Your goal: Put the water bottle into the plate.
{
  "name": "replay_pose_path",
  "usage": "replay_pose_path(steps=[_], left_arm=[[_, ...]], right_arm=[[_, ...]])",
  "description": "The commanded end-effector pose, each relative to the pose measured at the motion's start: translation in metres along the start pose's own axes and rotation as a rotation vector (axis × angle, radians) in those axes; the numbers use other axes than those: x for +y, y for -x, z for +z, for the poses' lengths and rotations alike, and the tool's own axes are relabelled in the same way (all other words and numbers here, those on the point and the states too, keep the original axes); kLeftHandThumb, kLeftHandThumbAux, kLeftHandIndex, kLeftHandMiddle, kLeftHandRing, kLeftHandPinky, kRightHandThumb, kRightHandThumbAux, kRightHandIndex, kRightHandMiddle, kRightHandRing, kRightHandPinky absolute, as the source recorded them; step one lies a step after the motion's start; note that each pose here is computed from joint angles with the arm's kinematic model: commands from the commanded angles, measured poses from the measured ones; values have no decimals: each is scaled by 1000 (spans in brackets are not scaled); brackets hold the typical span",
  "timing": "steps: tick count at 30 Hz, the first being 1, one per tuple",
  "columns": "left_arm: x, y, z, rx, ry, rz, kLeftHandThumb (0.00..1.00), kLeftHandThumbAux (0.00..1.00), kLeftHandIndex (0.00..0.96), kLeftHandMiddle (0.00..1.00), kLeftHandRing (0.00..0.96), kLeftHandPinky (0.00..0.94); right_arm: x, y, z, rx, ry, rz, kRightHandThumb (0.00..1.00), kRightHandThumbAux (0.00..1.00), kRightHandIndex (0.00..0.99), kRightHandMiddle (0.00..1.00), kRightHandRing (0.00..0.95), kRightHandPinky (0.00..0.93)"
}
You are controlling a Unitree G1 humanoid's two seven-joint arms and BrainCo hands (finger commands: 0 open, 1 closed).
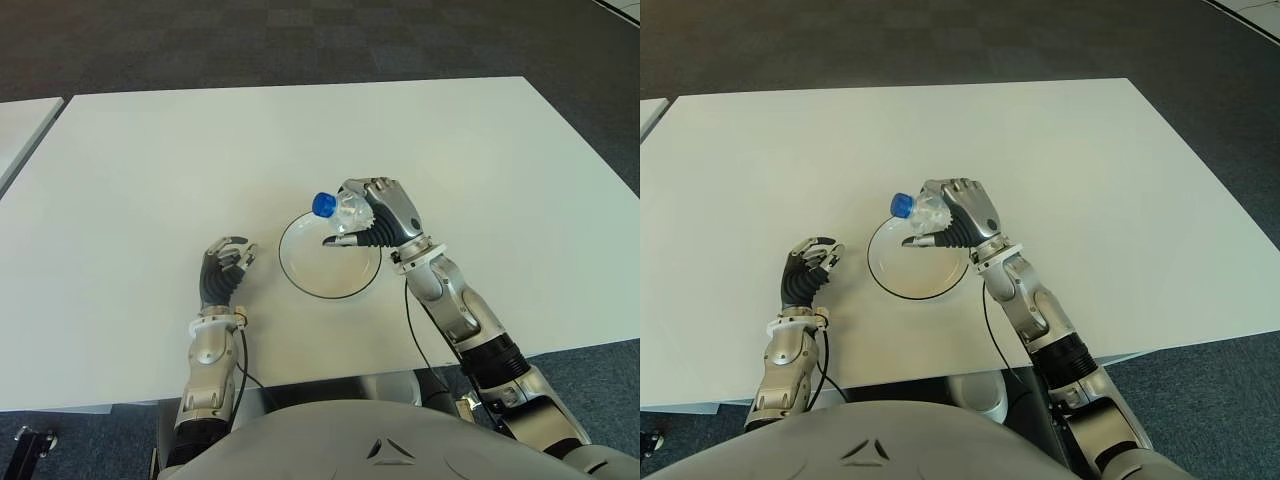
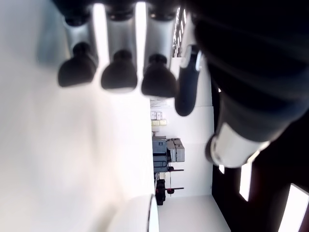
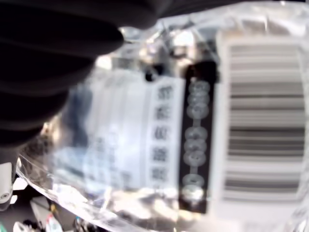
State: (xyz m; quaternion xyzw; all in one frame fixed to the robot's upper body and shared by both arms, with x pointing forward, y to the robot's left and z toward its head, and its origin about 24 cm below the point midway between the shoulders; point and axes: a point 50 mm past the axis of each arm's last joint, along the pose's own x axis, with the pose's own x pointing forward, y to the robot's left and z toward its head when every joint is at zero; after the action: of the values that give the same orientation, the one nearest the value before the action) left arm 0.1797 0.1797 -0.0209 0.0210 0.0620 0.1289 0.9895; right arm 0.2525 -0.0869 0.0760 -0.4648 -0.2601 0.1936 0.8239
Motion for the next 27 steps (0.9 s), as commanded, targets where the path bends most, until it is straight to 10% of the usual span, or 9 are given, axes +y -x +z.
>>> replay_pose_path(steps=[1,27], left_arm=[[0,2,-6,30,-6,-2,701,720,437,847,843,803],[0,3,-5,36,-2,1,701,721,436,848,843,807]], right_arm=[[13,-1,1,-4,9,94,710,723,439,850,846,836],[64,-8,-14,12,177,445,707,724,439,835,833,836]])
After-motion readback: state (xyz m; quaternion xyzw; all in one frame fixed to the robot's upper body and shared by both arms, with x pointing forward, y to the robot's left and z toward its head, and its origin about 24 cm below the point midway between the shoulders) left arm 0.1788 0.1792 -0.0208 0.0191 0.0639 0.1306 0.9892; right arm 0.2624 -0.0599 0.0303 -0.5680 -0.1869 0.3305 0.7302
